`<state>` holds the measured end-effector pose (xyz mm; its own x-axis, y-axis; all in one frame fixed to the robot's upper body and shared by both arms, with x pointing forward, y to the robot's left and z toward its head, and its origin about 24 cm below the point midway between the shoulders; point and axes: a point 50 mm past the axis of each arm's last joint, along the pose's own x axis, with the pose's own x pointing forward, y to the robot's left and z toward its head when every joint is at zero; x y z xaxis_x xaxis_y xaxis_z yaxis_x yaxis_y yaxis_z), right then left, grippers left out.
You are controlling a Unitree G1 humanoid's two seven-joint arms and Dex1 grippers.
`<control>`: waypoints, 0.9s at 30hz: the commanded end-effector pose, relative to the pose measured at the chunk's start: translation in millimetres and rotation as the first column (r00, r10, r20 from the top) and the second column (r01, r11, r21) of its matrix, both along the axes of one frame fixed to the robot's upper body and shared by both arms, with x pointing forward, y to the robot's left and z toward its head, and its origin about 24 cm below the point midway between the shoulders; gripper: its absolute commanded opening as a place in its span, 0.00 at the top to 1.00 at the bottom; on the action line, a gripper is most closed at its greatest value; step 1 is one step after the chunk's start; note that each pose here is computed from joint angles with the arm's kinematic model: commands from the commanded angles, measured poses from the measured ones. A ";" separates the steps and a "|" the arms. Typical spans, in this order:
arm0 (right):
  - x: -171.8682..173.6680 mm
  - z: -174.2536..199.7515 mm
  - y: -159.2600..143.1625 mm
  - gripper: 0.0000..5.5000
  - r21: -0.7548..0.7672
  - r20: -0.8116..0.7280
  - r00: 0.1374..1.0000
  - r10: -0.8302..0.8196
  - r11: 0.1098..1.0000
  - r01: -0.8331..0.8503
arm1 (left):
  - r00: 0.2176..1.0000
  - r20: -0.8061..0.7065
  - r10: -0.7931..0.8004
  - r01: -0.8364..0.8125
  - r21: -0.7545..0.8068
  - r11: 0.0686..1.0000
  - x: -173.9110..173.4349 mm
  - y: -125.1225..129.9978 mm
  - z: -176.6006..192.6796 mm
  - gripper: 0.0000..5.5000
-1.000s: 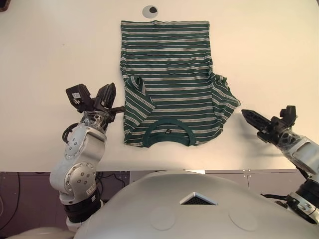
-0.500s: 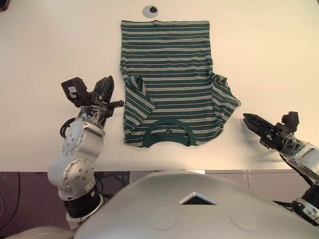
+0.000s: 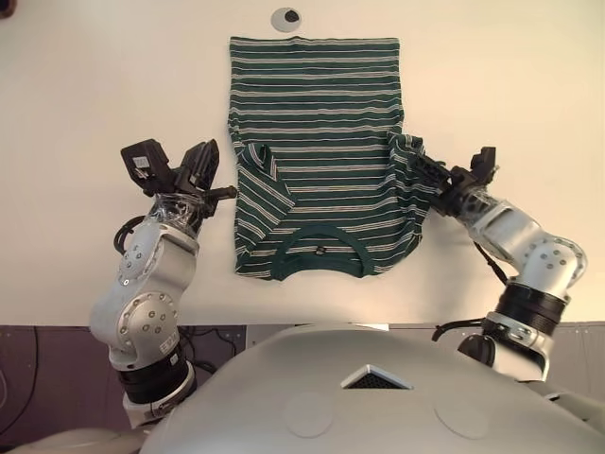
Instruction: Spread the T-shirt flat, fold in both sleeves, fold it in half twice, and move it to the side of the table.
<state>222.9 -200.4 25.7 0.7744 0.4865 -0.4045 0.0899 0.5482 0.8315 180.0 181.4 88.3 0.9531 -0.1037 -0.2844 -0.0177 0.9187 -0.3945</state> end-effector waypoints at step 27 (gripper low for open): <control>-25.8 20.4 -41.5 0.85 -0.100 -0.010 1.000 -0.024 0.995 0.023 | 1.000 -0.013 0.004 -0.004 0.013 1.000 -4.7 0.3 -3.0 0.85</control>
<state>196.6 -240.4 38.8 0.7757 0.4291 -0.4627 0.1325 0.6061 0.7843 175.5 182.0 83.4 0.9459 -0.0999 -0.3087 -0.0292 0.9214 -0.3876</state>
